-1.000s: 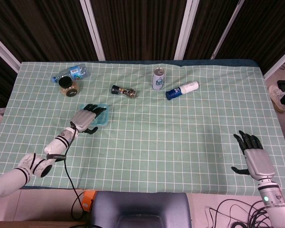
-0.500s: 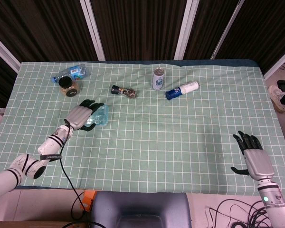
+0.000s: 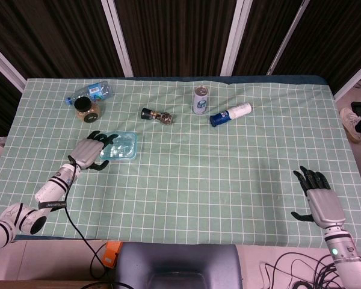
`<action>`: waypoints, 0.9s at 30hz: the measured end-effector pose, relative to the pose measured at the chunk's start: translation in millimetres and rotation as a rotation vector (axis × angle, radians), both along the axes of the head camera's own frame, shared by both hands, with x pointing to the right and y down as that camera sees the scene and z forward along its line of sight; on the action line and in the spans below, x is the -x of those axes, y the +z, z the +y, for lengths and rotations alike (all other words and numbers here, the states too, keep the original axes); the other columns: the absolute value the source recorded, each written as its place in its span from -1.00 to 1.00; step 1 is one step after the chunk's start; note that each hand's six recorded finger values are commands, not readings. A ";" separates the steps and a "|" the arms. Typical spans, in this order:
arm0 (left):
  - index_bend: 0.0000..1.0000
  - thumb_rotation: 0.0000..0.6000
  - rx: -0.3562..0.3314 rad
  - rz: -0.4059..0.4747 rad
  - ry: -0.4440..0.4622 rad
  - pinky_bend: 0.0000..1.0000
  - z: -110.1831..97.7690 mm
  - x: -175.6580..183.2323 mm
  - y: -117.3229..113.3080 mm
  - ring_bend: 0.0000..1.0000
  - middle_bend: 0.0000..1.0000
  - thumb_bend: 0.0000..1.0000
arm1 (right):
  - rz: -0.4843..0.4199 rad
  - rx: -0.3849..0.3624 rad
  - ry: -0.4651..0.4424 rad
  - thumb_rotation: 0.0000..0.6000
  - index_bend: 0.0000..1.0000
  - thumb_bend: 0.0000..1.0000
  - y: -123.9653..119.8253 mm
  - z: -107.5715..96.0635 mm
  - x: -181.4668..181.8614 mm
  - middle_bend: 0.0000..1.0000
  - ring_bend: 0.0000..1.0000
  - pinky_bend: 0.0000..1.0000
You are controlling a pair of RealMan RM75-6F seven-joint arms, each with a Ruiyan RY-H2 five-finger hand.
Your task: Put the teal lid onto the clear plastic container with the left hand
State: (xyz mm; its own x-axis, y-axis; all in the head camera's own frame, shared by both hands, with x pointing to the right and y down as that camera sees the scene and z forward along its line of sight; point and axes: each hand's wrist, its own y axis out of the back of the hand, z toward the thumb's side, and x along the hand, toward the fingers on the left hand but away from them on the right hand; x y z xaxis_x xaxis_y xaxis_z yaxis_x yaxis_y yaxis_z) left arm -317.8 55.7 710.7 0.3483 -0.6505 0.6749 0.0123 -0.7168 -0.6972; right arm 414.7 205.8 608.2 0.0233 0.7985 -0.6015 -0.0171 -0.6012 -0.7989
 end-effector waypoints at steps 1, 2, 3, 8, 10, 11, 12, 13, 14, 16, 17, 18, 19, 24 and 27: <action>-1.00 1.00 -0.005 0.011 0.008 -0.96 3.1 -2.9 -1.4 -0.76 -0.54 -0.22 | 0.001 0.002 -0.001 1.00 -1.00 -0.88 0.6 0.2 0.2 -1.00 -1.00 -1.00; -1.00 1.00 -0.009 0.020 0.014 -0.95 5.5 -5.4 -2.4 -0.76 -0.54 -0.22 | 0.001 0.002 -0.002 1.00 -1.00 -0.88 1.0 0.3 0.4 -1.00 -1.00 -1.00; -1.00 1.00 -0.013 0.029 0.021 -0.96 7.8 -8.1 -3.4 -0.76 -0.54 -0.22 | 0.002 0.003 -0.003 1.00 -1.00 -0.88 1.2 0.6 0.7 -1.00 -1.00 -1.00; -1.00 1.00 -0.015 0.063 0.046 -0.96 17.1 -23.3 -1.9 -0.77 -0.55 -0.22 | 0.001 0.001 -0.004 1.00 -1.00 -0.88 0.6 0.2 1.8 -1.00 -1.00 -1.00; -1.00 1.00 -0.012 0.067 0.052 -0.96 20.0 -27.4 0.6 -0.76 -0.55 -0.22 | 0.001 0.002 -0.003 1.00 -1.00 -0.88 0.5 0.5 1.3 -1.00 -1.00 -1.00; -1.00 1.00 -0.012 0.067 0.055 -0.96 21.2 -28.8 1.8 -0.76 -0.55 -0.22 | 0.001 0.003 -0.003 1.00 -1.00 -0.88 0.4 0.7 1.0 -1.00 -1.00 -1.00; -1.00 1.00 -0.012 0.066 0.059 -0.96 22.1 -29.9 2.8 -0.77 -0.55 -0.22 | 0.000 0.003 -0.003 1.00 -1.00 -0.88 0.4 0.9 0.8 -1.00 -1.00 -1.00; -1.00 1.00 -0.014 0.064 0.063 -0.96 23.0 -31.2 4.3 -0.77 -0.55 -0.22 | 0.000 0.003 -0.003 1.00 -1.00 -0.88 0.4 1.0 0.7 -1.00 -1.00 -1.00; -1.00 1.00 -0.015 0.062 0.066 -0.96 23.6 -32.2 5.5 -0.77 -0.55 -0.23 | -0.001 0.004 -0.004 1.00 -1.00 -0.88 0.3 1.0 0.7 -1.00 -1.00 -1.00; -1.00 1.00 -0.020 0.056 0.070 -0.96 23.2 -33.7 7.9 -0.77 -0.55 -0.23 | -0.002 0.002 -0.003 1.00 -1.00 -0.88 -0.3 0.7 0.5 -1.00 -1.00 -1.00; -1.00 1.00 -0.021 0.054 0.070 -0.96 22.5 -34.1 8.8 -0.77 -0.55 -0.22 | -0.002 0.001 -0.002 1.00 -1.00 -0.88 -0.8 0.4 0.3 -1.00 -1.00 -1.00; -1.00 1.00 -0.022 0.052 0.069 -0.96 21.8 -34.3 9.6 -0.77 -0.55 -0.22 | -0.003 -0.001 -0.001 1.00 -1.00 -0.88 -1.2 0.2 0.1 -1.00 -1.00 -1.00; -1.00 1.00 -0.021 0.050 0.068 -0.96 21.4 -34.4 10.5 -0.77 -0.55 -0.23 | -0.003 -0.001 0.000 1.00 -1.00 -0.88 -1.5 0.0 -0.2 -1.00 -1.00 -1.00; -1.00 1.00 -0.007 0.036 0.069 -0.96 25.2 -30.3 14.2 -0.76 -0.54 -0.23 | -0.003 -0.003 0.003 1.00 -1.00 -0.88 -2.2 0.4 -1.6 -1.00 -1.00 -1.00; -1.00 1.00 0.002 0.026 0.074 -0.96 27.1 -29.0 16.3 -0.76 -0.54 -0.23 | -0.003 -0.003 0.002 1.00 -1.00 -0.88 -2.0 0.3 -1.0 -1.00 -1.00 -1.00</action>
State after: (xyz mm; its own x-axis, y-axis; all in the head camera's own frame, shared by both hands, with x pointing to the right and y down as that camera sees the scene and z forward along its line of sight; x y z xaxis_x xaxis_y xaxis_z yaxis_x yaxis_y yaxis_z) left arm -288.8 82.8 727.0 0.4130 -0.6208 0.6664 0.0473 -0.7161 -0.6964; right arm 415.7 206.1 606.2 0.0240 0.8006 -0.5987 -0.0134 -0.5986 -0.8010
